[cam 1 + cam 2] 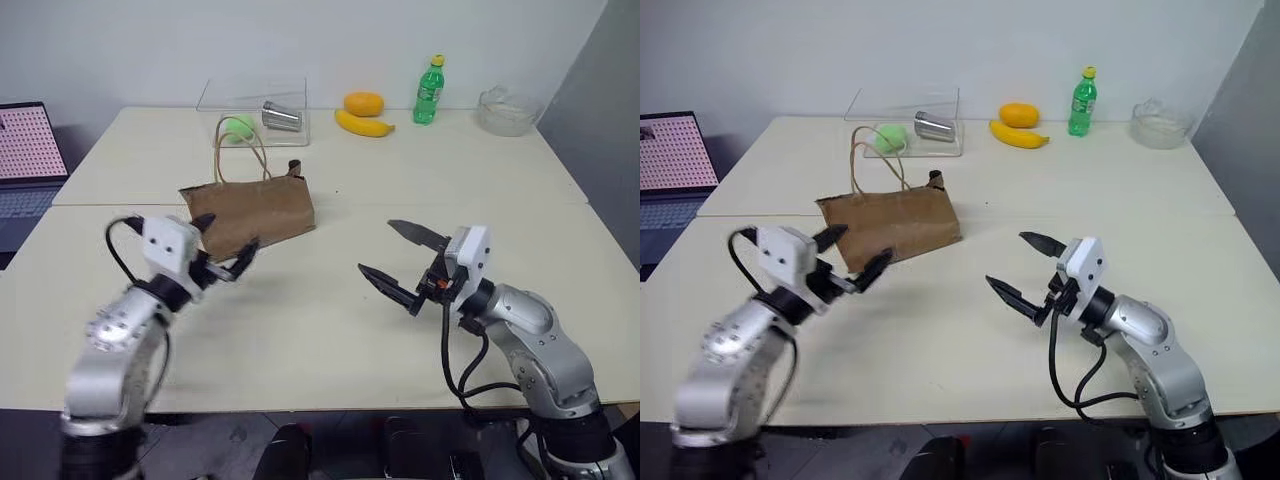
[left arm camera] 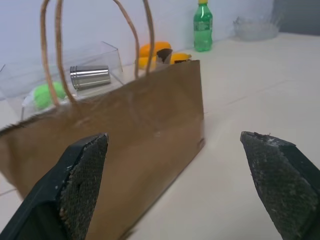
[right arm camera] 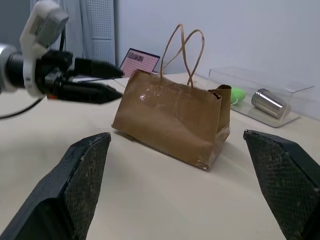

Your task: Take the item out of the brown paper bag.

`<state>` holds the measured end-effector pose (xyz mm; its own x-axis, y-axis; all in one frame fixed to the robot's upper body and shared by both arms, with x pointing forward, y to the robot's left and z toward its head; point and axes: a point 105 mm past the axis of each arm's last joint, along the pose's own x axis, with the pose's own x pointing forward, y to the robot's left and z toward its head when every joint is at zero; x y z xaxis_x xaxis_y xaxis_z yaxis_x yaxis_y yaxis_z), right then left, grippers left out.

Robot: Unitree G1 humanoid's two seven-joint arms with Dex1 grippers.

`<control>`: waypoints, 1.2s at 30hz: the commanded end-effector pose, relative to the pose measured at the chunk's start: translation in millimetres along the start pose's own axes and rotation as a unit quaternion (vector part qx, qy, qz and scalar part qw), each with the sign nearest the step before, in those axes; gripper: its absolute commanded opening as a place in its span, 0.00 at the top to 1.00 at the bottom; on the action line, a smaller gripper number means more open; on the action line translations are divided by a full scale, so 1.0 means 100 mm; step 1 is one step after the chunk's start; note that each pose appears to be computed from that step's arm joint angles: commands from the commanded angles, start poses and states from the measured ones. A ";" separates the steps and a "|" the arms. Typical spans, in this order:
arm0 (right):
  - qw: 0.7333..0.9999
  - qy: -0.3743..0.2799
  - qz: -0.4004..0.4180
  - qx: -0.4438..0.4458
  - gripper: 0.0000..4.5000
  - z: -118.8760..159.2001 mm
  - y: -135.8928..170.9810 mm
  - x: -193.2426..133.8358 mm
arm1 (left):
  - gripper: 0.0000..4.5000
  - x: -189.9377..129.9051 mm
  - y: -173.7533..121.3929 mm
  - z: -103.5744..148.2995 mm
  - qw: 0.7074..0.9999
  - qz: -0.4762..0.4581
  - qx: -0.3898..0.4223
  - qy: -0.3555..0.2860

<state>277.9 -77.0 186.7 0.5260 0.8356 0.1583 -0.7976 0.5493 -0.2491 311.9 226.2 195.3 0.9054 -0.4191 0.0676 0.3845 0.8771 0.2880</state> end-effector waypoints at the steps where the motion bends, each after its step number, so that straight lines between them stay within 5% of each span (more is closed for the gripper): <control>1: 1.000 -0.013 -0.002 -0.007 0.00 0.06 -0.05 0.01 | 0.01 -0.03 0.32 0.19 0.999 -0.036 0.005 0.015; 5: 1.000 -0.014 -0.002 -0.007 0.00 0.05 -0.05 0.02 | 0.01 0.06 0.78 0.33 0.992 -0.090 0.021 0.083; 10: 1.000 -0.011 0.005 -0.012 0.00 0.05 -0.01 0.03 | 0.01 0.24 1.01 0.42 0.981 -0.134 0.042 0.131; 16: 1.000 -0.005 0.019 -0.017 0.00 0.11 0.10 0.02 | 0.01 0.43 1.00 0.21 0.953 -0.197 0.062 0.220; 32: 1.000 0.010 0.011 -0.021 0.00 0.16 0.12 -0.02 | 0.01 0.83 0.89 0.07 0.952 -0.167 0.108 0.232; 36: 1.000 0.014 0.008 -0.019 0.00 0.15 0.12 -0.04 | 0.21 0.95 0.83 0.11 0.959 -0.159 0.103 0.212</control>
<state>268.1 -73.6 187.2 0.5340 0.8397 0.0981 -0.8009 0.5397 -0.2595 423.5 259.0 214.0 0.7201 -0.4830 -0.4982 0.6811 0.6291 0.3746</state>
